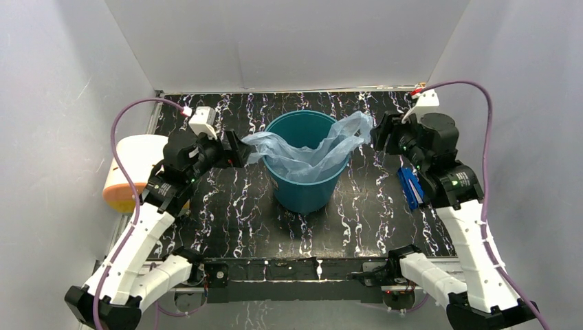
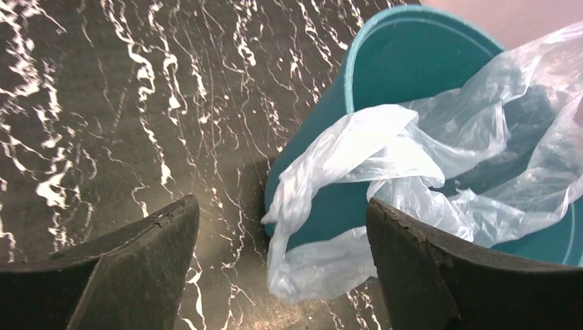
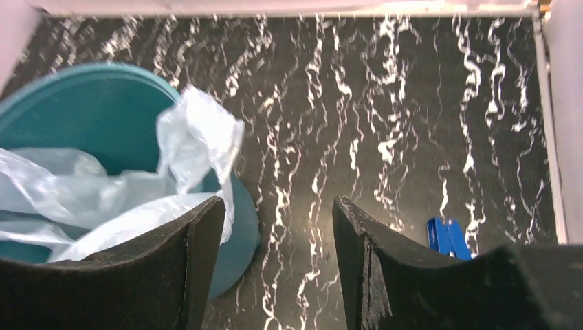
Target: Put the trash bags into the trash bin
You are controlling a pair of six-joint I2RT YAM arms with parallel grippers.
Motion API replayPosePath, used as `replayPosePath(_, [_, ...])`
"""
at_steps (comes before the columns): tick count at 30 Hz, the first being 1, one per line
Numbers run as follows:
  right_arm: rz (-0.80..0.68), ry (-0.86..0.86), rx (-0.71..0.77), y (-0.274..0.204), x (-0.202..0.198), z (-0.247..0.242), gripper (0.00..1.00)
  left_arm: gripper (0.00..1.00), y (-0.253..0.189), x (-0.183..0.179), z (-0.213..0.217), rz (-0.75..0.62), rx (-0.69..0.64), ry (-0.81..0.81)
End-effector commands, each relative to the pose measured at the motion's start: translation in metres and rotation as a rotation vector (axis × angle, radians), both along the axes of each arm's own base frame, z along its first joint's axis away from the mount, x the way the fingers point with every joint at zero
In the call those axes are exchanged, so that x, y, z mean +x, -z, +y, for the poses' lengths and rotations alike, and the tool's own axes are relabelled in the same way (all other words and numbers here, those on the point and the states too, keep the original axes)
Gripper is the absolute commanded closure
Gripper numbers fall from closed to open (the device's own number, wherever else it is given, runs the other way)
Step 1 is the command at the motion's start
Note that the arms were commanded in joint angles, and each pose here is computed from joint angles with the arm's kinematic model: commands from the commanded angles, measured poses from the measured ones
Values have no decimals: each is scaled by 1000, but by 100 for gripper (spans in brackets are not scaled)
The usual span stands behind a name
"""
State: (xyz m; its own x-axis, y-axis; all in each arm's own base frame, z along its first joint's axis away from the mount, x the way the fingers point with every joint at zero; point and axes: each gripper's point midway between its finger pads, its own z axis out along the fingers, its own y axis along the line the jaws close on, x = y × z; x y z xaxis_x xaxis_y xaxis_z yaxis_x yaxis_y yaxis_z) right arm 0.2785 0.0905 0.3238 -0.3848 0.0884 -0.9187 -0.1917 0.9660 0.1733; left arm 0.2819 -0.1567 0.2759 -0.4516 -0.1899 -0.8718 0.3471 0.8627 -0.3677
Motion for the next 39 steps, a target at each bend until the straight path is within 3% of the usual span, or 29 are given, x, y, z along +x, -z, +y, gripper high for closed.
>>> replayPosePath(1, [-147,-10,26,-60,8,1,32,11,-28,2,16,-71,49,-53])
replayPosePath(7, [-197,-85,74,-92,14,19,31,10,-44,8,15,-91,134,-12])
replayPosePath(11, [-167,-364,81,-109,6,63,27,9,-58,18,17,-114,219,7])
replayPosePath(15, [34,-412,52,-84,23,75,26,8,-77,24,-2,-157,220,118])
replayPosePath(25, [224,-495,-33,-28,52,90,23,8,-67,37,-48,-102,221,379])
replayPosePath(27, [243,-490,-40,-21,57,92,29,11,-59,43,-45,-85,251,370])
replayPosePath(28, [245,-474,-45,-20,61,90,35,14,-56,45,-45,-78,261,367])
replayPosePath(30, [247,-405,-51,-18,69,83,48,31,-52,46,-43,-72,272,361])
replayPosePath(35, [114,-255,-53,-34,73,61,81,86,-54,56,-28,-101,278,238])
replayPosePath(37, [46,-197,-41,-43,70,51,88,97,-60,57,-20,-117,256,169])
replayPosePath(39, [2,-92,-40,-47,67,33,93,100,-56,59,-11,-102,256,119])
